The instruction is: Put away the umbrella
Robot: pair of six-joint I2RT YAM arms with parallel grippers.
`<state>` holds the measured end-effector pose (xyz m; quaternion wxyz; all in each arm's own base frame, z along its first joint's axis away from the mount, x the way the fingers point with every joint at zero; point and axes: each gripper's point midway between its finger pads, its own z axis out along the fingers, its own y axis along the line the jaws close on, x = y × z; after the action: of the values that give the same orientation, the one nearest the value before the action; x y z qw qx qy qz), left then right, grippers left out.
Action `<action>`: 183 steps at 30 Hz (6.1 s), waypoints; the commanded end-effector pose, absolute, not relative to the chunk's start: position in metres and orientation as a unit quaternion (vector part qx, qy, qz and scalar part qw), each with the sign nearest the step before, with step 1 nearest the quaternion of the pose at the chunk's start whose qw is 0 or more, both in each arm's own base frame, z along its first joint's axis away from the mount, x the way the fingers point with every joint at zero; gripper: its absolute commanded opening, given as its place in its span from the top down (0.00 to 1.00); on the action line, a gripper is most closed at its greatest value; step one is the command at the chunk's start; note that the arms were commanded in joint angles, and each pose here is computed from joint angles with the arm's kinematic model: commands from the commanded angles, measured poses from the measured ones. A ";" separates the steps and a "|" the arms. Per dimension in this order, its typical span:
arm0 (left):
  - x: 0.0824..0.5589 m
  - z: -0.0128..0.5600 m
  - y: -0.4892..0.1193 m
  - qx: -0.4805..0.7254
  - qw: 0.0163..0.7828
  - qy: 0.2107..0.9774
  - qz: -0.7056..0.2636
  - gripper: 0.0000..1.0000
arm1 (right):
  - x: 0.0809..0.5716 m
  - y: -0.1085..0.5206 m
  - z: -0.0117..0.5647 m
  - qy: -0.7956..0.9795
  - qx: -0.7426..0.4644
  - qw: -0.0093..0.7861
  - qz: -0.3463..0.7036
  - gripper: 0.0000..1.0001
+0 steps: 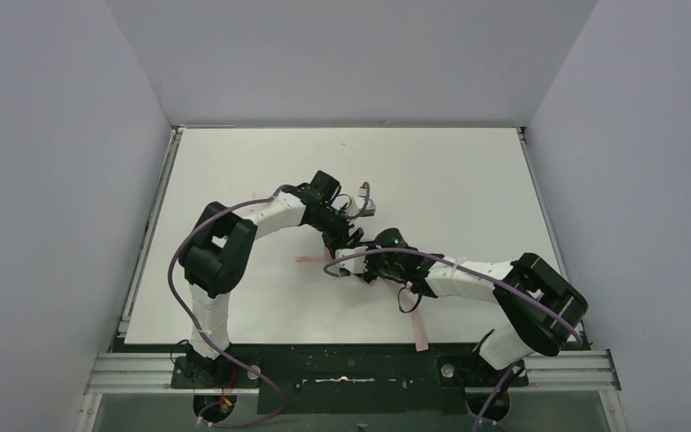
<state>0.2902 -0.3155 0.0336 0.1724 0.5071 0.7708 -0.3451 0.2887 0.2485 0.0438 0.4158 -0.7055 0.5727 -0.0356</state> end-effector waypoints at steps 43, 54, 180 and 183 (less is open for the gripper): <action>0.317 0.029 -0.297 0.493 0.175 0.807 -0.274 0.86 | 0.238 0.125 0.130 0.911 0.014 0.411 0.031 0.36; 0.323 0.029 -0.295 0.483 0.173 0.816 -0.266 0.86 | 0.213 0.145 0.066 0.948 -0.010 0.300 0.105 0.36; 0.340 0.005 -0.292 0.451 0.184 0.858 -0.160 1.00 | 0.230 0.173 0.056 0.959 -0.058 0.257 0.101 0.39; 0.338 0.005 -0.293 0.450 0.179 0.858 -0.169 1.00 | 0.234 0.186 0.050 0.953 -0.093 0.257 0.128 0.39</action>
<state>0.3525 -0.3036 0.0300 0.2314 0.4407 0.8494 -0.1753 0.2134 0.1584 0.0428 0.2223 -0.0429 0.9714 0.0710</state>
